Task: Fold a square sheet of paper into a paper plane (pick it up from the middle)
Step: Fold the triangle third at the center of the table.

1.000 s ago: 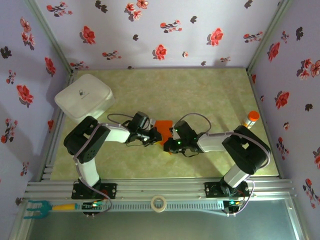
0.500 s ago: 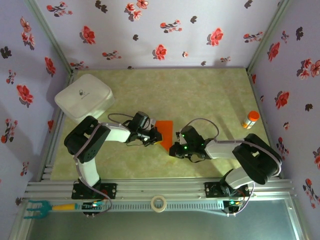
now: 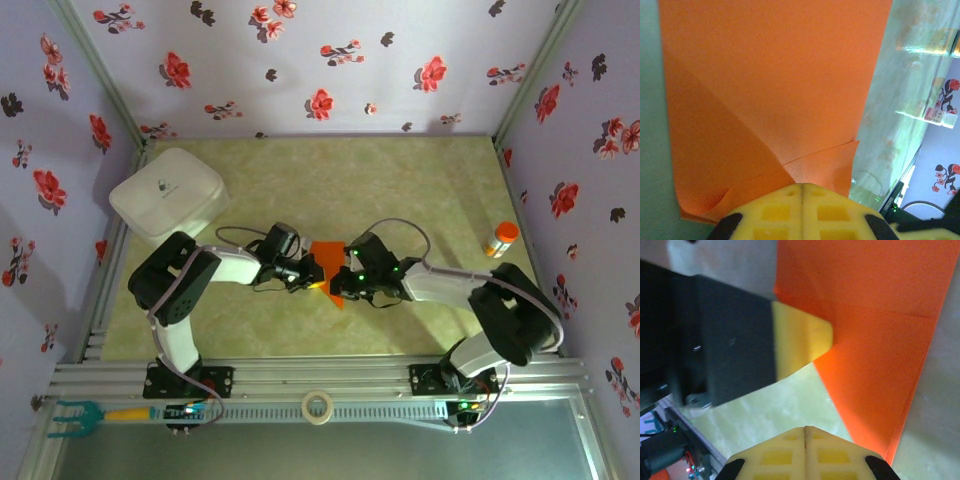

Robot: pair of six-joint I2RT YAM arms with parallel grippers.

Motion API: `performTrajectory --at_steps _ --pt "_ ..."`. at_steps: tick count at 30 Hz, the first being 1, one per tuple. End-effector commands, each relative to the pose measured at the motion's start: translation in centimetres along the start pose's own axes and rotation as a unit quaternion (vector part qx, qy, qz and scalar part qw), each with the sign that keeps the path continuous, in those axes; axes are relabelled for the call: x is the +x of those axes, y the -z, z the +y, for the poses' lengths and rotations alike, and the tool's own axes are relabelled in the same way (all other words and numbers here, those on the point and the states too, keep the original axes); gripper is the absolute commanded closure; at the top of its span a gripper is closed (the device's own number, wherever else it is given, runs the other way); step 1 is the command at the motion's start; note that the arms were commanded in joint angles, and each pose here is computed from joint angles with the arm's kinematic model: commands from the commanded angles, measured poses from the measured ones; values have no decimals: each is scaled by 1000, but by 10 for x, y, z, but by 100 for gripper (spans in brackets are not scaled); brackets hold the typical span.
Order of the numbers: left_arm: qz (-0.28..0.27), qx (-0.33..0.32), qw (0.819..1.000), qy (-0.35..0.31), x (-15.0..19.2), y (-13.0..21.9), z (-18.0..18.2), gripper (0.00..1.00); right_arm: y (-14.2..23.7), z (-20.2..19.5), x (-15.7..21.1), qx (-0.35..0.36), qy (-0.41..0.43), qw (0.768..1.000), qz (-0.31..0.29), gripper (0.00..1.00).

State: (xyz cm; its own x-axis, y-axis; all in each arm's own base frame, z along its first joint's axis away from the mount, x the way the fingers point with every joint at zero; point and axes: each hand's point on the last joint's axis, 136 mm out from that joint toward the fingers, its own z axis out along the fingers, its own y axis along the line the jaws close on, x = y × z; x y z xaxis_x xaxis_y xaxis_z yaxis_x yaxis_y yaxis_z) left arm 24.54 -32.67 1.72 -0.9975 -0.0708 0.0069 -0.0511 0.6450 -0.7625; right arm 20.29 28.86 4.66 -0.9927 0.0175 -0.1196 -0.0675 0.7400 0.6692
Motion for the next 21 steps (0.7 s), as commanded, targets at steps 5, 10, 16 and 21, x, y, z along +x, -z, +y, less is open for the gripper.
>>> performTrajectory --at_steps 5,10,16,21 --pt "8 -51 999 19 6 -1 31 100 -13 1 -15 10 -19 1000 -2 93" --pt "8 -48 999 18 6 -1 29 100 -19 -30 -1 54 -34 998 15 94" --pt "-4 -22 1000 1 -1 5 8 100 -23 -84 43 102 -70 991 58 98" --pt "-20 2 999 -26 -5 15 -19 99 -20 -83 39 104 -69 991 45 98"
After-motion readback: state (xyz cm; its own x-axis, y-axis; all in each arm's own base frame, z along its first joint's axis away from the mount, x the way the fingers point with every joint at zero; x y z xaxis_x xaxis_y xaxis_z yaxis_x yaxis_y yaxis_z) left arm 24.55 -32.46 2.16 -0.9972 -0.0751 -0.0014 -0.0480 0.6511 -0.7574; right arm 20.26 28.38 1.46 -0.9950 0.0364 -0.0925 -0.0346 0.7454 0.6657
